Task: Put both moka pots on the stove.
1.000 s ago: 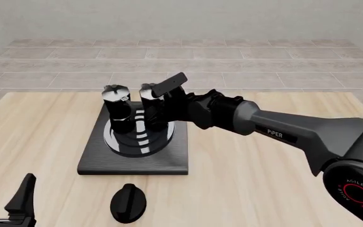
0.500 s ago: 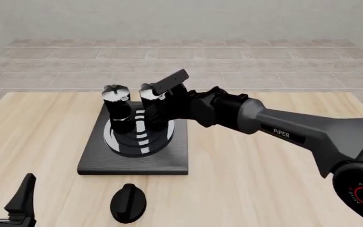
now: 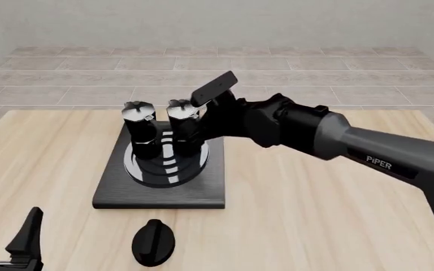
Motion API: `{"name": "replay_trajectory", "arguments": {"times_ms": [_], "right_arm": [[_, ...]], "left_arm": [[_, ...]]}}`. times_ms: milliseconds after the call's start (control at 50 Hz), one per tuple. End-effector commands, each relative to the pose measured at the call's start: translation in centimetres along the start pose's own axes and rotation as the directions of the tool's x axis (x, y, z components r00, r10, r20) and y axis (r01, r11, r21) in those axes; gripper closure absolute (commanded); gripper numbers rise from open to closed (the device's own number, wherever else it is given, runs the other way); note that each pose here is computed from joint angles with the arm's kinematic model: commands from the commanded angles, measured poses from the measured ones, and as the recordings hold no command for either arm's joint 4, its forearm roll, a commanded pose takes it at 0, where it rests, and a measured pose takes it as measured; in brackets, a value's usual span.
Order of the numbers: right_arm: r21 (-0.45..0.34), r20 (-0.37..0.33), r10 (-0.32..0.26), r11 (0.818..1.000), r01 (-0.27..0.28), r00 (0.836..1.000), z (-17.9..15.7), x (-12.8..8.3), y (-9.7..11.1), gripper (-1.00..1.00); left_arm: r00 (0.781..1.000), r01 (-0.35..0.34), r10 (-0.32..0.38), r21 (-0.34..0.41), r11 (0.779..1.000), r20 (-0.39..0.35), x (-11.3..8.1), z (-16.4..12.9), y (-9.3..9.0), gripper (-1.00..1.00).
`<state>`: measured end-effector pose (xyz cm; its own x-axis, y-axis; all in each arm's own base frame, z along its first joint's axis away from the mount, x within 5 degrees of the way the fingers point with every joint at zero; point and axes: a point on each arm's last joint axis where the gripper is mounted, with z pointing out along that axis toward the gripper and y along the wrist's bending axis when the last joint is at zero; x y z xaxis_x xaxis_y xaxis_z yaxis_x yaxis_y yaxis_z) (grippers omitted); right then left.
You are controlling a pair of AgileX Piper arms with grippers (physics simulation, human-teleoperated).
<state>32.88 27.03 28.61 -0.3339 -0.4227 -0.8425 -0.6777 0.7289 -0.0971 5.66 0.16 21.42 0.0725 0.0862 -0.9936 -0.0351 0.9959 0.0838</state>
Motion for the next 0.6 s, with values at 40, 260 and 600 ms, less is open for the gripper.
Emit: {"name": "replay_trajectory", "arguments": {"times_ms": [40, 260, 600], "right_arm": [[-0.011, 0.028, -0.021, 1.0, 0.021, 0.999, -3.9, -0.6, 0.6, -1.0], [-0.02, 0.074, -0.026, 0.999, 0.028, 0.997, -7.9, -0.6, 1.2, -1.0], [-0.012, 0.128, -0.004, 1.0, 0.006, 0.992, -13.0, 0.9, 1.1, -1.0]], "left_arm": [[1.0, -0.005, 0.005, 0.001, 1.0, 0.0, 0.1, 0.0, 0.0, -1.0], [1.0, -0.004, 0.004, -0.001, 1.0, 0.001, 0.1, 0.0, 0.0, -1.0], [1.0, -0.009, 0.009, 0.003, 1.0, 0.002, 0.0, 0.0, 0.0, -1.0]]}}
